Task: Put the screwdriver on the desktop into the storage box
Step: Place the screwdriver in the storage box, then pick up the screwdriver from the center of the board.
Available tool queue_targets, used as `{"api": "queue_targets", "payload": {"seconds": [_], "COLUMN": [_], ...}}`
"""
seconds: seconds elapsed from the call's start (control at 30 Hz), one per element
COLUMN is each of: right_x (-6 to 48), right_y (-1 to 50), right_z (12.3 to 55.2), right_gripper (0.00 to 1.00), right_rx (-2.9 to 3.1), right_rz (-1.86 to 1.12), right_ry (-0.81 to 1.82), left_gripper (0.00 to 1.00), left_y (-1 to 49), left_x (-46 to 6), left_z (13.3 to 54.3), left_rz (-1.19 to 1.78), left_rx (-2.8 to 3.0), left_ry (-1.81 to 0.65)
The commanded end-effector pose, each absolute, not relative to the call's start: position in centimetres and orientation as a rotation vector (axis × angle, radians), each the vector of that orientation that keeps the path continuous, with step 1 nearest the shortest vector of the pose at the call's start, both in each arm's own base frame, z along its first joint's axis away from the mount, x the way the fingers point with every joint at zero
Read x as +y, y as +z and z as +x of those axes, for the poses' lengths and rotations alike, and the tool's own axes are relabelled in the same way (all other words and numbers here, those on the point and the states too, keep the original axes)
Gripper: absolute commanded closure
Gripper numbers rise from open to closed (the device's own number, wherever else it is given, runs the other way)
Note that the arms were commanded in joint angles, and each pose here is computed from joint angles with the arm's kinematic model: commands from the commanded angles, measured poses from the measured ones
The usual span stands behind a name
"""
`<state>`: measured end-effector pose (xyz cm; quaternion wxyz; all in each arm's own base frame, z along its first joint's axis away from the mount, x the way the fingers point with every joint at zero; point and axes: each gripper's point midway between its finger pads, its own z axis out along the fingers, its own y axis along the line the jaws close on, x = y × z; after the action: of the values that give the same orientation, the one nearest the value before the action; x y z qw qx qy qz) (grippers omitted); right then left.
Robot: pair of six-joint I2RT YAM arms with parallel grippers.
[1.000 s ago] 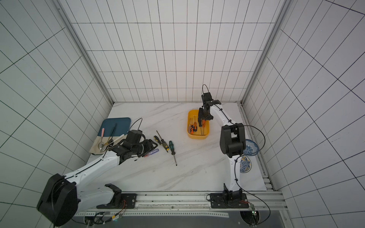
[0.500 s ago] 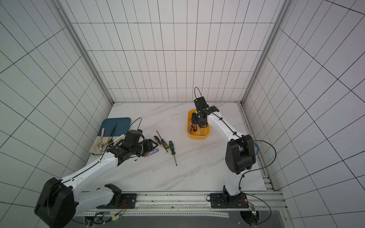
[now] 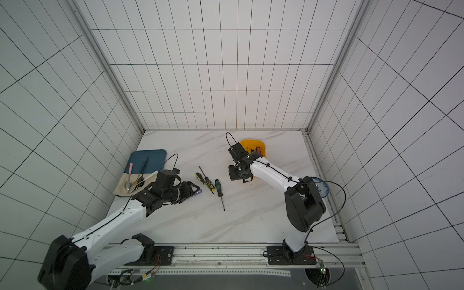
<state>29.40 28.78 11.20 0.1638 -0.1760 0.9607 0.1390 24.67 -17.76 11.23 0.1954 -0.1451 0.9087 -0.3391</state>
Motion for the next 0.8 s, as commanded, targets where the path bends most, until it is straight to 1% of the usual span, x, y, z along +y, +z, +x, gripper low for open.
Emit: {"api": "queue_targets", "payload": {"seconds": [0.0, 0.17, 0.37, 0.77], "right_x": [30.4, 31.8, 33.1, 34.9], "right_y": [9.6, 8.1, 7.2, 4.7], "right_z": [27.6, 26.0, 25.3, 24.6], "right_gripper": [0.54, 0.51, 0.5, 0.51], "right_rx": [2.765, 2.795, 2.807, 2.855], "right_rz": [-0.548, -0.615, -0.665, -0.741], "right_ry": [0.431, 0.43, 0.426, 0.38], "left_gripper": [0.36, 0.36, 0.36, 0.36], "left_y": [11.4, 11.3, 11.0, 10.8], "left_x": [-17.5, -17.2, -17.0, -16.2], "left_z": [24.4, 24.5, 24.4, 24.3], "left_rz": [-0.399, -0.403, -0.416, -0.446], "left_rx": [2.538, 2.536, 2.54, 2.536], "left_ry": [-0.951, -0.943, -0.933, -0.913]}}
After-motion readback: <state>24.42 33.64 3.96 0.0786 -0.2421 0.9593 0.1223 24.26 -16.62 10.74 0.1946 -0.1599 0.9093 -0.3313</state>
